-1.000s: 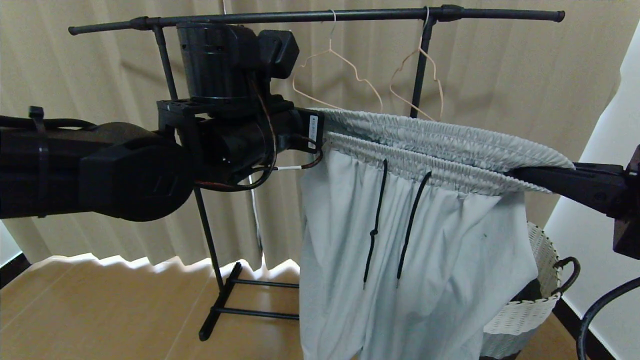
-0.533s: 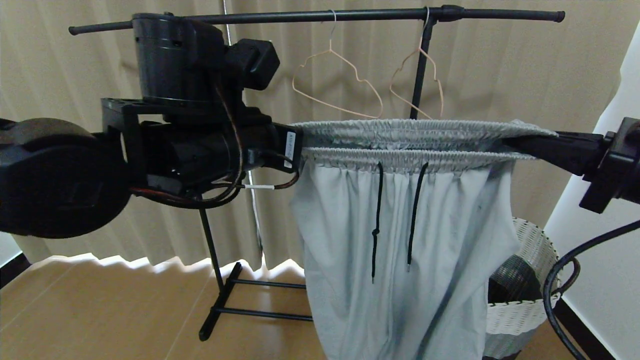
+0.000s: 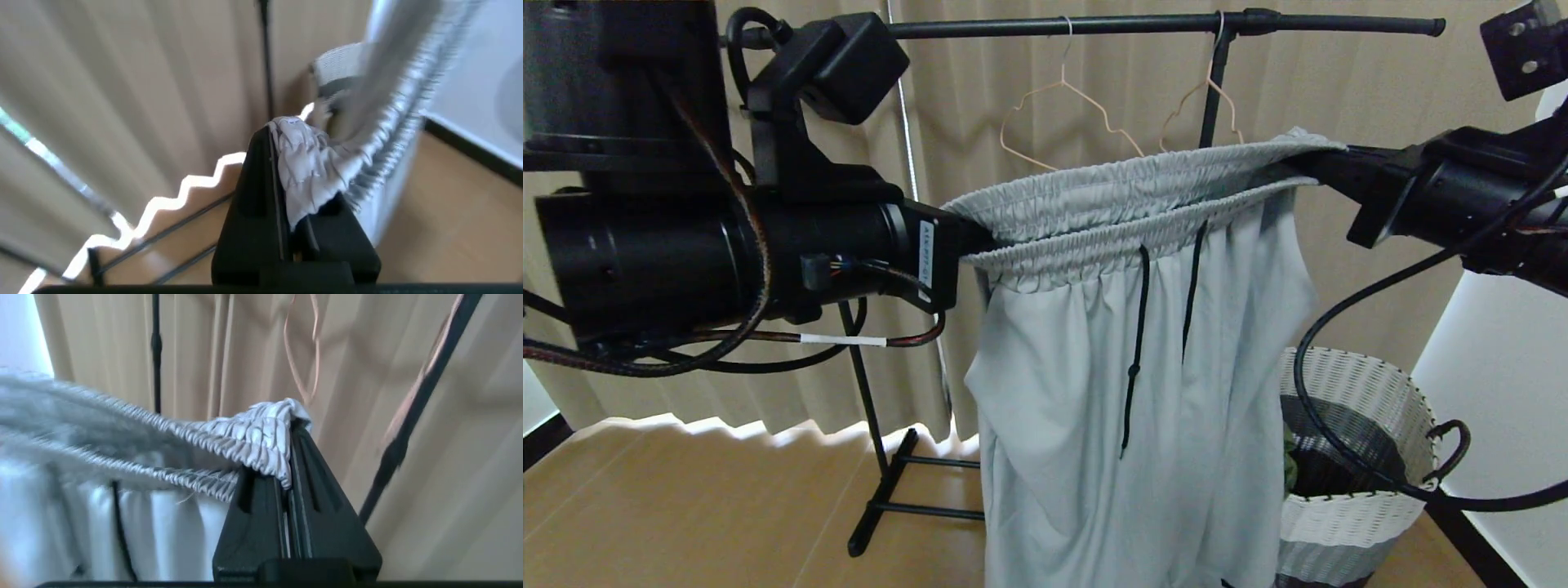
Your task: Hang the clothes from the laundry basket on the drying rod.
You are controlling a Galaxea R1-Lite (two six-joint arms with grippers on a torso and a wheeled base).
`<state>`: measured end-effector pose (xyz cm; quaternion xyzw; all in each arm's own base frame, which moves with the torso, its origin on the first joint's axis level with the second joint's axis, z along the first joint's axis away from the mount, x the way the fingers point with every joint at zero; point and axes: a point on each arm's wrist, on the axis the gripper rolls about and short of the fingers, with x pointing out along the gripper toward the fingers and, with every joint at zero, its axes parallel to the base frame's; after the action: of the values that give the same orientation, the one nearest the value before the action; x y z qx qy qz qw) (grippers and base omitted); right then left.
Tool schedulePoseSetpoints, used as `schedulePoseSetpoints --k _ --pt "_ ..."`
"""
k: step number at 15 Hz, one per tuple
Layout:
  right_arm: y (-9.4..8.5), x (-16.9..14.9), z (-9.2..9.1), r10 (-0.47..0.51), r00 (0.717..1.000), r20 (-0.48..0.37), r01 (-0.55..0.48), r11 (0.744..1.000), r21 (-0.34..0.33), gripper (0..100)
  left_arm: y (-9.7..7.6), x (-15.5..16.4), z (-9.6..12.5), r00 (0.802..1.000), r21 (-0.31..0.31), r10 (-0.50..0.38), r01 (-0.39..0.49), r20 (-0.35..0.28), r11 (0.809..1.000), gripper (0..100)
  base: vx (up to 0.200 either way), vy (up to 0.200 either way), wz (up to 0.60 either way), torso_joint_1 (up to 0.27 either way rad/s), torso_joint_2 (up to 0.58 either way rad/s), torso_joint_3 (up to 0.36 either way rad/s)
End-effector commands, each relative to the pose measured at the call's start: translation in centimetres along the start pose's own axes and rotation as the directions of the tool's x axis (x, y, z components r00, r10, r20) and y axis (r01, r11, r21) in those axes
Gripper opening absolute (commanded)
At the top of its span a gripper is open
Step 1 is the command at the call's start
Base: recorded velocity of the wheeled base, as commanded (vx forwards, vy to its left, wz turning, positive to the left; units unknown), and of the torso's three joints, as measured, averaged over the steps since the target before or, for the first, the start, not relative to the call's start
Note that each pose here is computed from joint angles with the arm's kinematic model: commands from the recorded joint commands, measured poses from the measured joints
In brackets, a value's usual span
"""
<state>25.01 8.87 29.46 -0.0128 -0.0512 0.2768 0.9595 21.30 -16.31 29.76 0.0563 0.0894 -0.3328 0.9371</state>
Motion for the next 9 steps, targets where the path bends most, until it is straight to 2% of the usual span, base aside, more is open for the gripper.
schedulePoseSetpoints --k 1,3,7,8,9 --pt "-0.4 2.2 -1.4 0.005 1.0 -0.018 -0.005 1.0 0.006 0 -0.5 -1.2 0.3 0.999 0.003 -0.024 0.024 0.024 1.0 0 0.0 0.0 0.0 0.0 0.0 0.0" --pt "-0.4 2.9 -1.7 0.01 1.0 0.006 -0.01 1.0 0.005 0 -1.3 -1.5 -0.1 0.998 0.009 -0.053 0.053 0.014 0.999 0 0.0 0.0 0.0 0.0 0.0 0.0" --pt "-0.3 2.5 -1.5 0.006 1.0 0.01 -0.006 1.0 0.004 0 -1.2 -1.5 0.5 0.998 0.014 -0.046 0.045 0.038 0.999 0 0.0 0.0 0.0 0.0 0.0 0.0" --pt "-0.3 2.2 -1.4 0.002 1.0 0.015 -0.002 1.0 0.002 0 -1.0 -1.6 1.1 0.998 0.012 -0.028 0.027 0.061 1.0 0 0.0 0.0 0.0 0.0 0.0 0.0" --pt "-0.2 1.6 -1.0 0.001 1.0 0.019 -0.001 1.0 0.0 0 -0.5 -1.4 2.1 0.996 0.006 0.03 -0.03 0.087 1.0 0 0.0 0.0 0.0 0.0 0.0 0.0"
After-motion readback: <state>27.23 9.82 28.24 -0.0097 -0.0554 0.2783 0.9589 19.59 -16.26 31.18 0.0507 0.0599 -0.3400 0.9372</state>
